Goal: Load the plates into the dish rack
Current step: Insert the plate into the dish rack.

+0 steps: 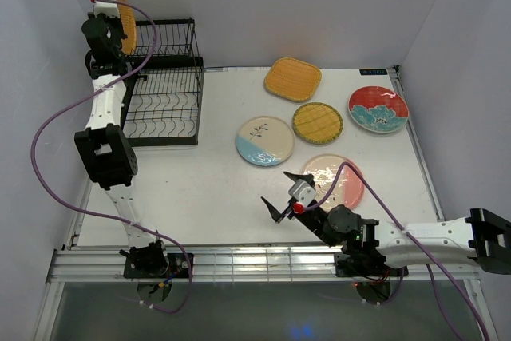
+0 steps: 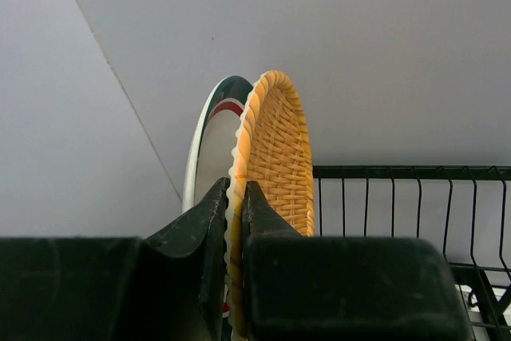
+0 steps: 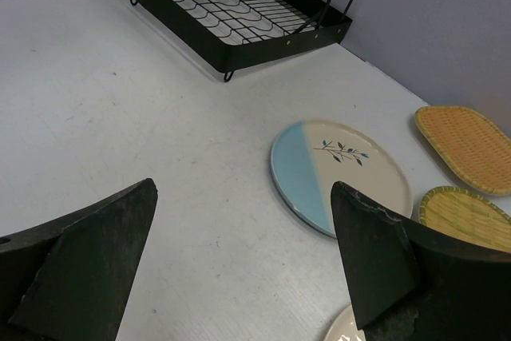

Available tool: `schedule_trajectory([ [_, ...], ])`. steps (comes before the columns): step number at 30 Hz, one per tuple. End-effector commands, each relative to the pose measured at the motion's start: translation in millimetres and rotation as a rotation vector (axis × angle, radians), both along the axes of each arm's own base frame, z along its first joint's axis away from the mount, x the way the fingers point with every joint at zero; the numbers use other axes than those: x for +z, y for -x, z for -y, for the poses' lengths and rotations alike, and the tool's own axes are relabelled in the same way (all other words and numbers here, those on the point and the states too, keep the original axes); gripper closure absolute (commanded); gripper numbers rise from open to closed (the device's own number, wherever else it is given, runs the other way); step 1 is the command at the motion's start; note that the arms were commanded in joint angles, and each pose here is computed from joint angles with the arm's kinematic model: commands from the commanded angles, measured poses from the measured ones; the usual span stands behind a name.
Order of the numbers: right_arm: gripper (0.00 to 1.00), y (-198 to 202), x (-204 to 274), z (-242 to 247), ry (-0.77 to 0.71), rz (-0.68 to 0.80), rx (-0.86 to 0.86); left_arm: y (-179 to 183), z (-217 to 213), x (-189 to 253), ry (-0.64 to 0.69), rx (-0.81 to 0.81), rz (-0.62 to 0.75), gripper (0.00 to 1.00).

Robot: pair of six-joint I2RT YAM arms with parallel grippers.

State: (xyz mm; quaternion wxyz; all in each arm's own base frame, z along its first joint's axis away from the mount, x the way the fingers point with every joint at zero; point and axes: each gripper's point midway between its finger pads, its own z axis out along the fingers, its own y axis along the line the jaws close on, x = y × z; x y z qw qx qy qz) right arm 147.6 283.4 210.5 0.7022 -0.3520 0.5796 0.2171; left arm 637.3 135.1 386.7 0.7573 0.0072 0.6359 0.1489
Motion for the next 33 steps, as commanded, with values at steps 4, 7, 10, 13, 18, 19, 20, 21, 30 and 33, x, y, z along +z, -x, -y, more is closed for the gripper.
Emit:
schedule_trajectory([
  [4,0.06,-0.1,11.0,1.3,-0.056,0.007,0.003,17.7,3.8,70.9,-0.058,0.000,0.201,1.00],
  [7,0.06,0.5,11.8,-0.8,-0.054,0.008,0.009,18.5,3.1,73.0,-0.076,0.006,0.227,1.00],
  [10,0.06,0.5,10.2,-2.4,-0.047,0.007,0.010,18.1,2.8,73.5,-0.108,0.010,0.250,1.00],
  [13,0.06,0.9,9.9,-4.5,-0.042,0.006,0.013,14.7,-0.4,70.0,-0.119,0.025,0.249,1.00],
  [18,0.06,0.2,10.3,-6.2,-0.039,0.006,0.012,10.2,-7.6,62.2,-0.120,0.059,0.248,1.00],
  [19,0.06,0.2,9.6,-6.3,-0.036,0.006,0.012,8.3,-9.0,58.6,-0.121,0.065,0.244,1.00],
  [20,0.06,0.2,9.9,-6.4,-0.038,0.005,0.012,7.0,-9.1,56.5,-0.125,0.065,0.242,1.00],
  [21,0.06,0.3,10.6,-6.7,-0.039,0.006,0.013,6.1,-9.4,54.5,-0.126,0.065,0.240,1.00],
  [30,0.06,1.0,10.8,-8.2,-0.037,0.007,0.019,0.0,-14.7,32.9,-0.127,0.075,0.222,1.00],
  [33,0.06,1.3,10.8,-8.6,-0.036,0.008,0.022,-2.2,-17.3,24.2,-0.124,0.074,0.212,1.00],
])
